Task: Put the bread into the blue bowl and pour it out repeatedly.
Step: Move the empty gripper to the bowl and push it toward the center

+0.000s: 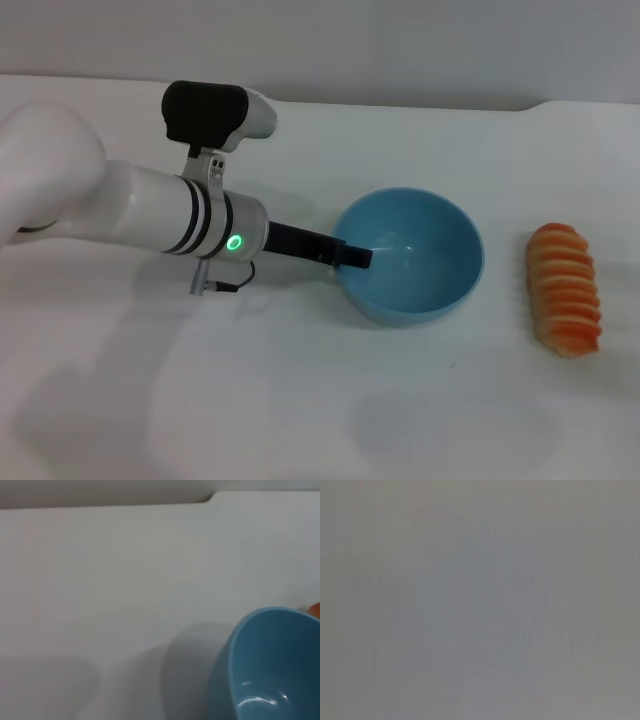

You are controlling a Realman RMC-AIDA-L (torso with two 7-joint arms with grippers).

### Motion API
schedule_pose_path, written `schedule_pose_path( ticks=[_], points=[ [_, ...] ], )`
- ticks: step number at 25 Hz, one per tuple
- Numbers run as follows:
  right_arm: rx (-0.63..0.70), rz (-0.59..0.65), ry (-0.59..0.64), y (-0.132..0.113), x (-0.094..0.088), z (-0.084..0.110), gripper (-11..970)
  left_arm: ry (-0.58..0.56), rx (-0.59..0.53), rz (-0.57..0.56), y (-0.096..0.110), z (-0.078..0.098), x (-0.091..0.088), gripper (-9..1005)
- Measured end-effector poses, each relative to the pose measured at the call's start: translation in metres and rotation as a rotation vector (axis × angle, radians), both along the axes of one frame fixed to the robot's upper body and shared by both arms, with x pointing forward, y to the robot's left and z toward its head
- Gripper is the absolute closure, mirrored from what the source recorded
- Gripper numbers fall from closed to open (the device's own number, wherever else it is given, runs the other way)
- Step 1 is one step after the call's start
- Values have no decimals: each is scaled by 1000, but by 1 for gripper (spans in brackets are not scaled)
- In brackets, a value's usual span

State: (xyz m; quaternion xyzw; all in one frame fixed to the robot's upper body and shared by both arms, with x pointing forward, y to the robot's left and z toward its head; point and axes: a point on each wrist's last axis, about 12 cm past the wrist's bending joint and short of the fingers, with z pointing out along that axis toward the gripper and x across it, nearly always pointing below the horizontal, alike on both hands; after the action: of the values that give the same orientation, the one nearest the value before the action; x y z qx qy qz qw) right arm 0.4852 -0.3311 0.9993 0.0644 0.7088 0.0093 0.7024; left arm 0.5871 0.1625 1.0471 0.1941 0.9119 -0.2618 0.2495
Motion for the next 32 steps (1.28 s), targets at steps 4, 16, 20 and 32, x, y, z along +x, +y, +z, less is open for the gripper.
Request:
schedule_pose_path(
  ticks=[4, 16, 20, 32],
  points=[
    [1, 0, -1, 0, 0, 0, 408, 11, 17, -4, 1, -5, -2, 253],
    [6, -1, 3, 1, -3, -1, 412, 6, 16, -8, 0, -3, -1, 665],
    [7, -2, 3, 1, -3, -2, 413, 11, 14, -1, 0, -4, -2, 793],
    [57, 34, 5, 3, -1, -1, 417, -87, -4, -22, -9, 19, 13, 984]
  ],
)
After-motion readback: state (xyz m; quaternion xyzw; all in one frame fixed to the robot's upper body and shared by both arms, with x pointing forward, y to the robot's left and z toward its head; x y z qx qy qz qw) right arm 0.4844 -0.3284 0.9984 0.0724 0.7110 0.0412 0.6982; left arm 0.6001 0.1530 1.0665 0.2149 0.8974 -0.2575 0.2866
